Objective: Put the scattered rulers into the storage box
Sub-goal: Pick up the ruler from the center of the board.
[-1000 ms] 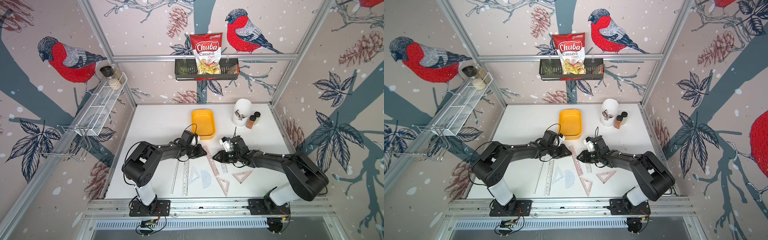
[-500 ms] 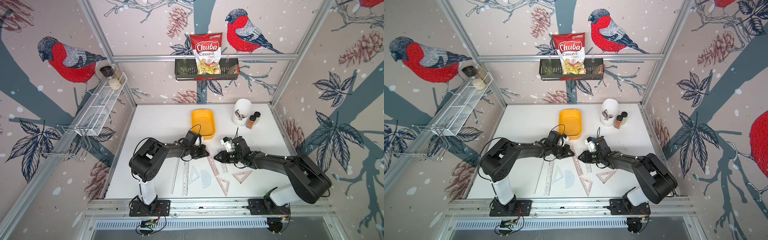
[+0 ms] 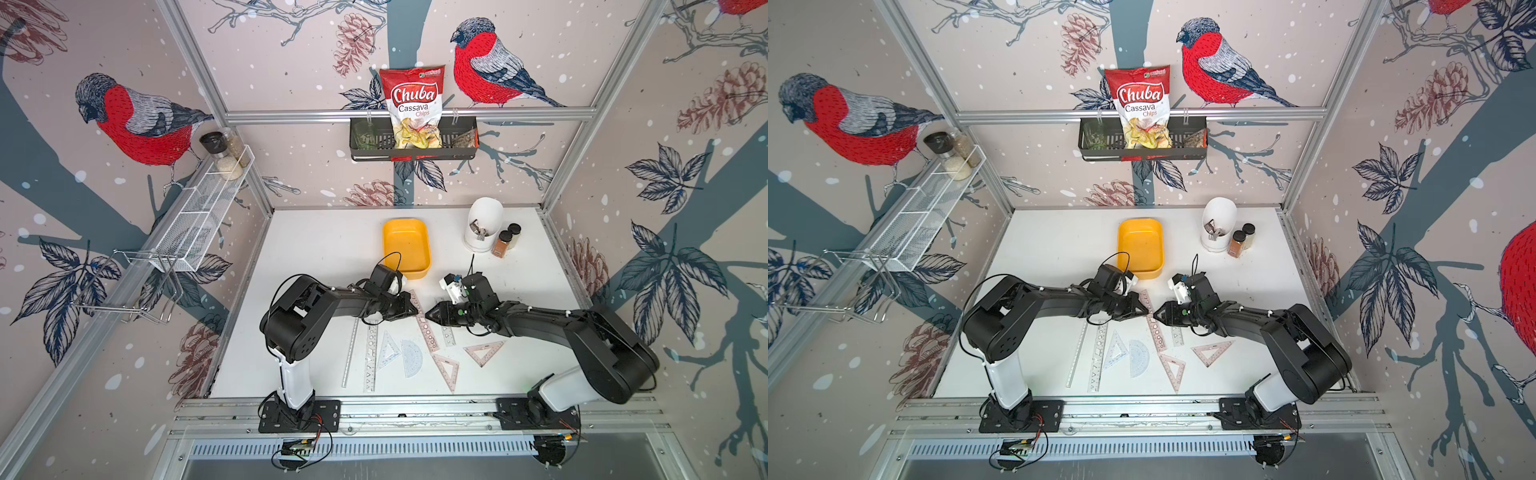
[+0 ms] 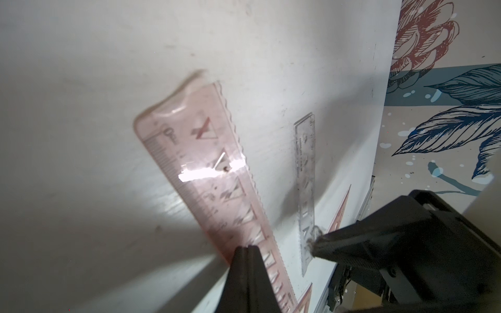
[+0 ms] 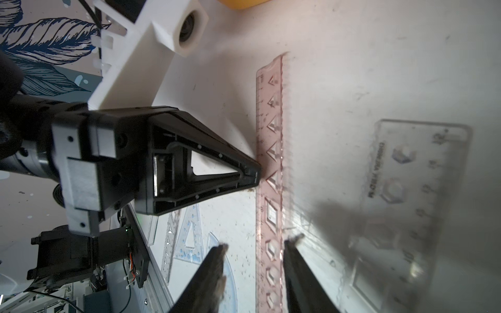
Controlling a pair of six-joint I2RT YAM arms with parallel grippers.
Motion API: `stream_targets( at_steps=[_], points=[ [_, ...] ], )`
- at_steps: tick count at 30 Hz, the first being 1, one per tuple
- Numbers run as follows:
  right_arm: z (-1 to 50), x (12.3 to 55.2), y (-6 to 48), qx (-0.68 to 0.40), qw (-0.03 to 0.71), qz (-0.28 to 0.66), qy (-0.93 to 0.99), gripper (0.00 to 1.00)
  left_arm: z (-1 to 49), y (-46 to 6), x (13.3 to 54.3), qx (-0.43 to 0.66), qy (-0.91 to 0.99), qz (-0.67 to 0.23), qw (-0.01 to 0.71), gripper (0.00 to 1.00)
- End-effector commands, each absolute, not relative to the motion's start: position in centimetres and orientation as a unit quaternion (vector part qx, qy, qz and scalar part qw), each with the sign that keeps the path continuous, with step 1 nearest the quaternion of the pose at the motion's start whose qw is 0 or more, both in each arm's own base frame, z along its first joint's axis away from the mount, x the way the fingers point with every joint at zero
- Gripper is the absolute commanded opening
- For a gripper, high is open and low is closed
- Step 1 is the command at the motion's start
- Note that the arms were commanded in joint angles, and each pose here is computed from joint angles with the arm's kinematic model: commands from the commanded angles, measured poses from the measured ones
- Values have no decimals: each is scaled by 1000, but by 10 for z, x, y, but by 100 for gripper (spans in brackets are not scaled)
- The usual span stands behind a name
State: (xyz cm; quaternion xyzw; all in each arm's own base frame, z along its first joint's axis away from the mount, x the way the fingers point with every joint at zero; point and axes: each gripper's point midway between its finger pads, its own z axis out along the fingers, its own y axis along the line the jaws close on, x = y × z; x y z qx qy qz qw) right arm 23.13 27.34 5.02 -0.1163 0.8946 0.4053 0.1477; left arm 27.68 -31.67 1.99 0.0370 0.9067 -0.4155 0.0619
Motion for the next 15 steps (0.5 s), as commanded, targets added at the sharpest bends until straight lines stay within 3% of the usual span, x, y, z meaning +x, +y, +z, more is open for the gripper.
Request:
stream_targets(
  at_steps=[1,15],
  points=[
    [52,231,278,-116,141,413,892,46,2,-305,271,26,921,-384,51,0],
    [35,224,281,-100,96,418,898,48,-8,-297,264,19,923,-381,43,0]
  ],
)
